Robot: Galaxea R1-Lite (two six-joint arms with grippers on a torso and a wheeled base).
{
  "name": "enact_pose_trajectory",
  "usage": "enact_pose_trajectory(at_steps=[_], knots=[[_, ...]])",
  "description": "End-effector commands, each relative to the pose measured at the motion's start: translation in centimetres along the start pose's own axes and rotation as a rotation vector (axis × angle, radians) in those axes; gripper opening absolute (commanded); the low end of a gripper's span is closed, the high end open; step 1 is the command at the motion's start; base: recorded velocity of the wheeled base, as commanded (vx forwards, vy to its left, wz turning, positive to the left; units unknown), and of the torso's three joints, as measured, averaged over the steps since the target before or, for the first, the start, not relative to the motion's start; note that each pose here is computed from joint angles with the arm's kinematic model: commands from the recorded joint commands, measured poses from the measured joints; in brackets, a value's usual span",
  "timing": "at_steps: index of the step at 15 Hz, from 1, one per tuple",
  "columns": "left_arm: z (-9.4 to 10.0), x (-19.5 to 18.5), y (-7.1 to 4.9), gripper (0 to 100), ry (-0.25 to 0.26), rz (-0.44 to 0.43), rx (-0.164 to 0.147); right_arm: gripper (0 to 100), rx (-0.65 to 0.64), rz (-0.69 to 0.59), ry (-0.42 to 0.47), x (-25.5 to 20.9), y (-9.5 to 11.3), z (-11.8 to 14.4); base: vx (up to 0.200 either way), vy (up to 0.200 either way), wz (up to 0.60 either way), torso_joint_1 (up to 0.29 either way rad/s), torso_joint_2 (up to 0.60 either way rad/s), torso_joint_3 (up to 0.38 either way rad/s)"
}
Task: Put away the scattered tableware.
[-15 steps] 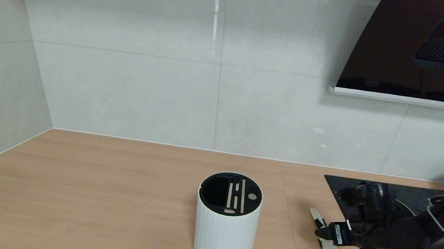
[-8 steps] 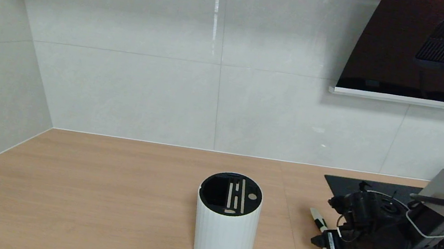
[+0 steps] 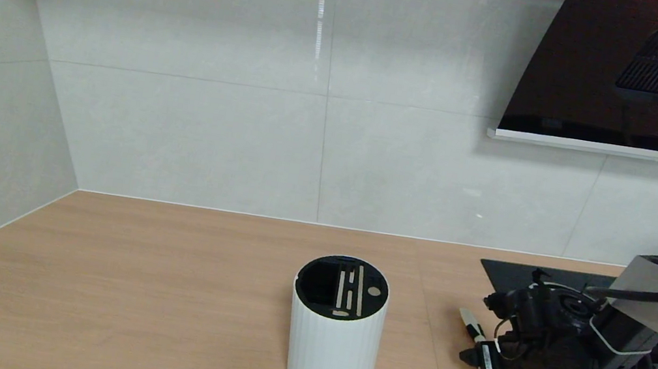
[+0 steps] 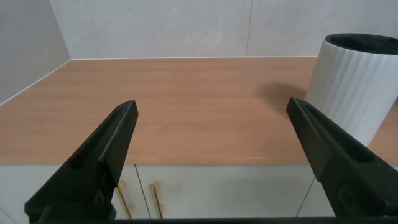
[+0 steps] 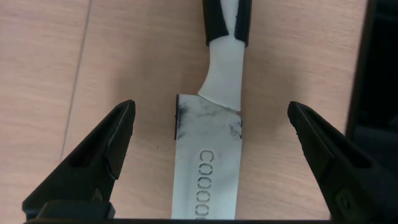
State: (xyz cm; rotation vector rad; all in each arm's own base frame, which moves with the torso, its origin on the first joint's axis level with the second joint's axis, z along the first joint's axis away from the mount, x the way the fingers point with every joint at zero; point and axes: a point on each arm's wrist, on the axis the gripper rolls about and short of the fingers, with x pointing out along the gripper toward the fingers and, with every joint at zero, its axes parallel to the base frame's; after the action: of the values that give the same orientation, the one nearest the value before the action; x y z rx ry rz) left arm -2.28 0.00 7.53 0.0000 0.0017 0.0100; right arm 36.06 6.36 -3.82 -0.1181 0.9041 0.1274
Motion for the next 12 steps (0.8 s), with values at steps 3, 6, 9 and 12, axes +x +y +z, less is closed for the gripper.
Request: enact_pose_trajectory(at_steps=[3,6,9,12], knots=[[0.00,0.00,0.00,100,0.000,0.001,0.000,100,0.003,0.000,0.003,0.46,-0.01,-0.03,0.000,0.000,0.00,0.000,0.00,0.000],[0.00,0.00,0.00,100,0.000,0.001,-0.002,100,0.002,-0.001,0.012,0.76,0.00,-0.23,0.000,0.000,0.00,0.000,0.00,0.000],[0.00,0.00,0.00,100,0.000,0.001,0.000,100,0.002,0.000,0.019,1.01,-0.04,-0.43,0.000,0.000,0.00,0.000,0.00,0.000],[0.00,0.00,0.00,100,0.000,0.001,0.000,0,0.000,0.000,0.027,1.21,-0.02,-0.63,0.000,0.000,0.00,0.000,0.00,0.000]])
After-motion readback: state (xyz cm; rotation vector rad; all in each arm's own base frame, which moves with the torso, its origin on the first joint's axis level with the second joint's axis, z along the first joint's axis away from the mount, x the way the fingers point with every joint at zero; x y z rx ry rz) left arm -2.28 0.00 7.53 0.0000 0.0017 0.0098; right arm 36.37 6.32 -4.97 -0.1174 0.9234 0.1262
